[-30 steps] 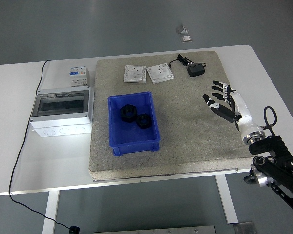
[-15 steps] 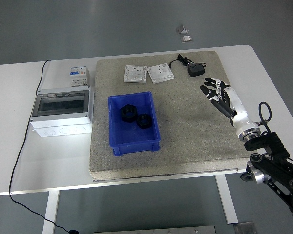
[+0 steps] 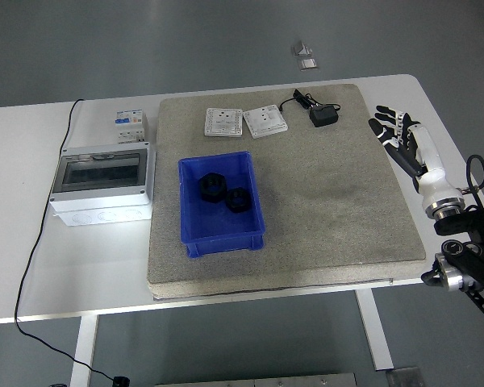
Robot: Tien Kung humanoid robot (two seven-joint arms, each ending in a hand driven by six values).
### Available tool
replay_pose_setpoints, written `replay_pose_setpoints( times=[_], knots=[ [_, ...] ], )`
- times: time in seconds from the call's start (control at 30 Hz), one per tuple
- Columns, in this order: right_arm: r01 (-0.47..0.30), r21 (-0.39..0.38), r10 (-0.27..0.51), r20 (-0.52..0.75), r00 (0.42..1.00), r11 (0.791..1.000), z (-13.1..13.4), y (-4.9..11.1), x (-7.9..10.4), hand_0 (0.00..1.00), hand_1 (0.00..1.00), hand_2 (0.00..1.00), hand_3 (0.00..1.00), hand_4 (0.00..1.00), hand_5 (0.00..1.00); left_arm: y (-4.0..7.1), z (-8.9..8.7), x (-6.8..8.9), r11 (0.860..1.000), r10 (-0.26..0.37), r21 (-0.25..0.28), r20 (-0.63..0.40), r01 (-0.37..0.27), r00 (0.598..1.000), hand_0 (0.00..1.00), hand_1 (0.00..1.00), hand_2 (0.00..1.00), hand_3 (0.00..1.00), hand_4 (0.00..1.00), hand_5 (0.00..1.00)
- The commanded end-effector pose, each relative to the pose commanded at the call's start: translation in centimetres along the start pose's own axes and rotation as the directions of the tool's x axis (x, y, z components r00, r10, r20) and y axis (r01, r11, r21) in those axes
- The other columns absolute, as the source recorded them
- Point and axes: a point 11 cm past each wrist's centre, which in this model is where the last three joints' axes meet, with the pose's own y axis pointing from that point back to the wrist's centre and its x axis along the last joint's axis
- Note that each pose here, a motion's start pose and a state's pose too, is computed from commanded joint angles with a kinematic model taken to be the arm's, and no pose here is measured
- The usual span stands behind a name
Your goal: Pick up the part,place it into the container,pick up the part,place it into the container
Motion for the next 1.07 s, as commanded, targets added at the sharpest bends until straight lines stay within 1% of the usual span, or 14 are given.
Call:
replay_pose_setpoints(
  times=[0.17,0.2,0.3,0.37,0.4,0.5,0.6,0.63,0.7,0.8,0.83,0.9,0.97,1.07],
  knots=[
    [-0.049,-0.038,0.051,0.061,0.997,0.998,1.0,0.3,0.7,0.855,0.781,0.822,0.791,0.938,0.831,0.3,-0.4,0.1,0.996,-0.037,0.087,0.011,0.036,0.999,0.667,0.680,0.715,0.607,0.628,0.614],
    [-0.054,-0.043,0.057,0.073,0.996,0.998,1.1,0.3,0.7,0.843,0.776,0.815,0.777,0.919,0.810,0.3,-0.8,0.2,0.993,-0.041,0.110,0.006,0.040,0.999,0.673,0.691,0.723,0.623,0.627,0.624],
    [-0.065,-0.052,0.070,0.093,0.993,0.997,1.2,0.2,0.6,0.843,0.776,0.815,0.777,0.919,0.810,0.4,-1.7,0.8,0.985,-0.040,0.168,0.008,0.038,0.999,0.673,0.691,0.723,0.623,0.627,0.624],
    [-0.069,-0.056,0.075,0.104,0.992,0.996,1.2,0.0,0.5,0.843,0.776,0.815,0.777,0.919,0.810,0.4,-2.9,1.5,0.976,-0.031,0.214,0.010,0.028,0.999,0.673,0.691,0.723,0.623,0.627,0.624],
    [-0.069,-0.056,0.075,0.107,0.991,0.996,1.2,-0.1,0.4,0.834,0.764,0.812,0.767,0.898,0.789,0.3,-3.2,1.7,0.976,-0.026,0.217,0.012,0.023,1.000,0.679,0.693,0.729,0.633,0.636,0.649],
    [-0.065,-0.055,0.071,0.115,0.991,0.996,1.0,-0.3,-0.1,0.834,0.764,0.812,0.767,0.898,0.789,0.1,-4.2,1.8,0.973,-0.023,0.232,-0.005,0.023,1.000,0.679,0.693,0.729,0.633,0.636,0.649],
    [-0.065,-0.046,0.070,0.119,0.990,0.997,0.5,-0.7,-0.6,0.834,0.764,0.812,0.767,0.898,0.789,0.0,-4.6,1.1,0.969,-0.051,0.238,-0.049,0.062,0.997,0.679,0.693,0.729,0.633,0.636,0.649],
    [-0.065,-0.043,0.069,0.119,0.991,0.997,0.3,-0.8,-0.7,0.828,0.761,0.810,0.763,0.878,0.763,0.0,-4.5,0.9,0.969,-0.065,0.237,-0.056,0.076,0.996,0.680,0.681,0.707,0.703,0.650,0.998],
    [-0.071,-0.044,0.076,0.119,0.990,0.996,0.2,-0.7,-0.6,0.828,0.761,0.810,0.763,0.878,0.763,0.1,-4.2,0.5,0.968,-0.089,0.228,-0.060,0.100,0.994,0.680,0.681,0.707,0.703,0.650,0.998],
    [-0.091,-0.058,0.097,0.117,0.988,0.994,0.7,-0.2,0.0,0.828,0.761,0.810,0.763,0.878,0.763,0.1,-4.3,0.2,0.966,-0.108,0.227,-0.062,0.120,0.992,0.680,0.681,0.707,0.703,0.650,0.998],
    [-0.098,-0.064,0.105,0.113,0.988,0.993,0.8,-0.1,0.3,0.806,0.722,0.798,0.754,0.859,0.748,0.0,-4.4,0.3,0.966,-0.108,0.230,-0.067,0.121,0.992,0.689,0.681,0.698,0.629,0.554,0.998],
    [-0.111,-0.065,0.117,0.108,0.987,0.992,0.7,-0.2,0.6,0.806,0.722,0.798,0.754,0.859,0.748,0.0,-4.4,0.5,0.968,-0.095,0.228,-0.067,0.108,0.993,0.689,0.681,0.698,0.629,0.554,0.998],
    [-0.127,-0.053,0.132,0.100,0.986,0.990,0.1,-0.6,0.9,0.806,0.722,0.798,0.754,0.859,0.748,0.1,-3.8,0.3,0.973,-0.077,0.214,-0.047,0.086,0.996,0.689,0.681,0.698,0.629,0.554,0.998],
    [-0.152,-0.039,0.155,0.091,0.984,0.988,-0.6,-0.9,1.4,0.806,0.722,0.798,0.754,0.859,0.748,0.5,-2.0,-0.3,0.982,-0.073,0.176,0.012,0.070,0.997,0.689,0.681,0.698,0.629,0.554,0.998]
  ],
)
